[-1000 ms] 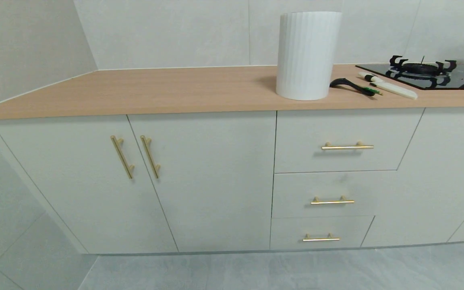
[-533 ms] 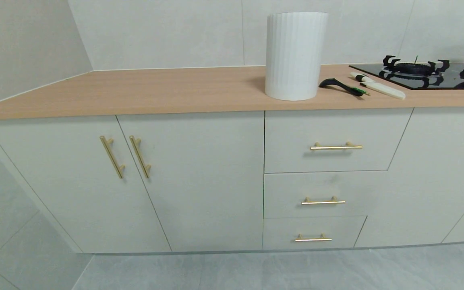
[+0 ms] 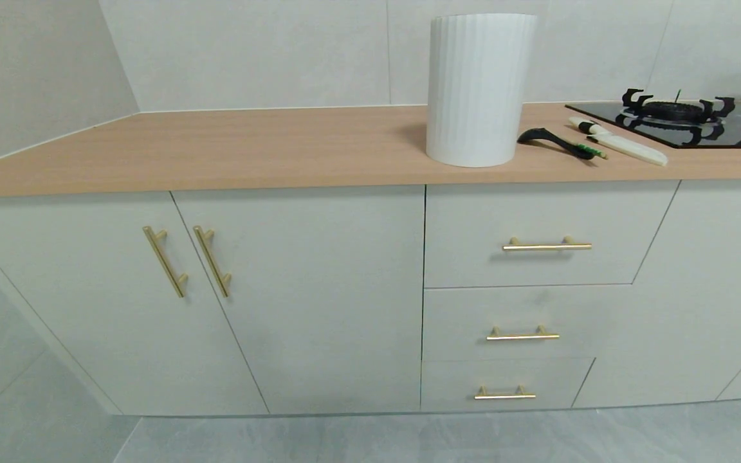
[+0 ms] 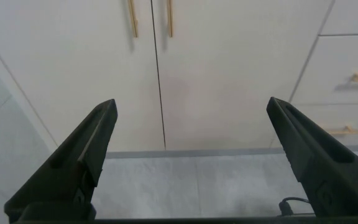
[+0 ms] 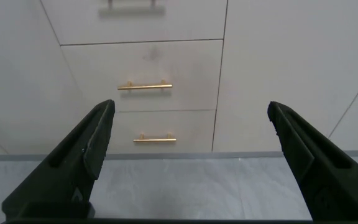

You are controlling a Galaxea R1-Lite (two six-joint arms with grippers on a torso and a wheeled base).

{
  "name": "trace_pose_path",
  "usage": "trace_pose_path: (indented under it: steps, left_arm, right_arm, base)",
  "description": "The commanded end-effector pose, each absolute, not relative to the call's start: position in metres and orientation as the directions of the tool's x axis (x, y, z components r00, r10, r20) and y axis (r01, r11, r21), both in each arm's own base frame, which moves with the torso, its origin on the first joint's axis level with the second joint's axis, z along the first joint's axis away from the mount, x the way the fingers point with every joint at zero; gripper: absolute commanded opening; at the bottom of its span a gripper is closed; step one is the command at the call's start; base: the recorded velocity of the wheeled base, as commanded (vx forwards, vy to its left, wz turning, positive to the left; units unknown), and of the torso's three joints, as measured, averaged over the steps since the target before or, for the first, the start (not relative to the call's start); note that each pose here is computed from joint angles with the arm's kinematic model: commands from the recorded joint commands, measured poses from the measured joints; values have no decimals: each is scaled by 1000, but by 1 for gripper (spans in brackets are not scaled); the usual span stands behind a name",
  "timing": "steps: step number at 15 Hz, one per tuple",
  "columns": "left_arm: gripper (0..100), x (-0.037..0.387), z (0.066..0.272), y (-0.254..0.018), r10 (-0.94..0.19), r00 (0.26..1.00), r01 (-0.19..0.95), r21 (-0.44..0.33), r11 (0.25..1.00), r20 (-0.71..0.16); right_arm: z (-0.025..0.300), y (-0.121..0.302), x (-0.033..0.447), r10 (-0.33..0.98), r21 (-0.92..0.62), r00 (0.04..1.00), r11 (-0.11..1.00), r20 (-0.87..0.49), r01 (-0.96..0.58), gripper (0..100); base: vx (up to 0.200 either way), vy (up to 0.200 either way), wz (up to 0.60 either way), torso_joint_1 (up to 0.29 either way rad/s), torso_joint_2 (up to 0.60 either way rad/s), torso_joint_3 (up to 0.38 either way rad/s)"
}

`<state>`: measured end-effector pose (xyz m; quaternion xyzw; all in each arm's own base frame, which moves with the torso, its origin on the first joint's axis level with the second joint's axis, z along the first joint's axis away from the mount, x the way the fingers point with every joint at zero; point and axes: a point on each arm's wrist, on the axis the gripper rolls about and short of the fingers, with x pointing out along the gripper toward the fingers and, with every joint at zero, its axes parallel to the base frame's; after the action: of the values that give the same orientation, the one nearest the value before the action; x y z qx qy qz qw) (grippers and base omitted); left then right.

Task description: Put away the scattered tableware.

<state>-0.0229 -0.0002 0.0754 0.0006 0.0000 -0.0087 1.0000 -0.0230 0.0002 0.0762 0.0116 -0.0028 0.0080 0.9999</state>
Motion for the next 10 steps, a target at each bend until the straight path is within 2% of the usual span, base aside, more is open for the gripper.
trace_pose_path:
  steps: [1, 10]
  left_arm:
    - [100, -23, 76, 0, -17, 1000, 17, 2, 1000, 0]
    - [100, -23, 75, 0, -17, 1000, 17, 2, 1000, -2]
  right_arm:
    - [76, 0, -23, 15, 21, 1000, 1000, 5, -15, 100]
    - [76, 0, -23, 12, 17, 1000, 1000, 3, -12, 100]
  base:
    - [0, 0, 0, 0, 0, 0]
    - [0, 0, 0, 0, 0, 0]
